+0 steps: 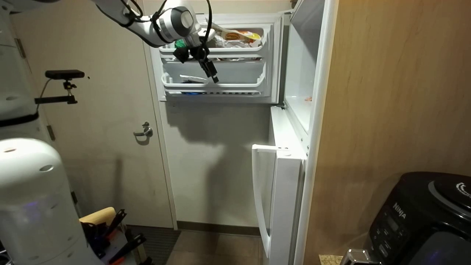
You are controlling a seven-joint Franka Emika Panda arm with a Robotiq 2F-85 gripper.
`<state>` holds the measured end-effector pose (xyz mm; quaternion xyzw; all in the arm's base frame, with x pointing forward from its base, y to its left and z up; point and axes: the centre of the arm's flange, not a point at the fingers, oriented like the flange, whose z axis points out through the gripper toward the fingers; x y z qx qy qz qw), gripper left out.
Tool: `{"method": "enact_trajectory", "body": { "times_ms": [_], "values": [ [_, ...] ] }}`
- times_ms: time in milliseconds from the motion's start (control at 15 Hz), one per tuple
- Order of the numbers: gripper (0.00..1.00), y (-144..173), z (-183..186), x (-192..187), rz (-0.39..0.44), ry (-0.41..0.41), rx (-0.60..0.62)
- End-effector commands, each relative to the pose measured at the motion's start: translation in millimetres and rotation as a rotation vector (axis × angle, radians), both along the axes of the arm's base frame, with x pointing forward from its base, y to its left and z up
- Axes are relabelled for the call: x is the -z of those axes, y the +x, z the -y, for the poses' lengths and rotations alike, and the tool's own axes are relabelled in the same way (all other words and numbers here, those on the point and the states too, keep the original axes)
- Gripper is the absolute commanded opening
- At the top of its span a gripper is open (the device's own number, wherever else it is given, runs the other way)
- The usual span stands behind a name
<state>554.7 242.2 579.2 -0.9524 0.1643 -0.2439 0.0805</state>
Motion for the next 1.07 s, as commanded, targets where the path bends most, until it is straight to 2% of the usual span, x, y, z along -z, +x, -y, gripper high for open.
{"method": "enact_trajectory", "body": {
  "times_ms": [0, 133, 800, 1000],
  "values": [
    [1.00, 0, -7, -6, 0.056, 0.002, 0.009],
    [1.00, 0, -11, -3, 0.017, -0.012, -0.027],
    [1.00, -2, -12, -3, 0.015, 0.002, -0.023],
    [1.00, 3, -12, 8, 0.019, 0.001, -0.020]
  ]
}}
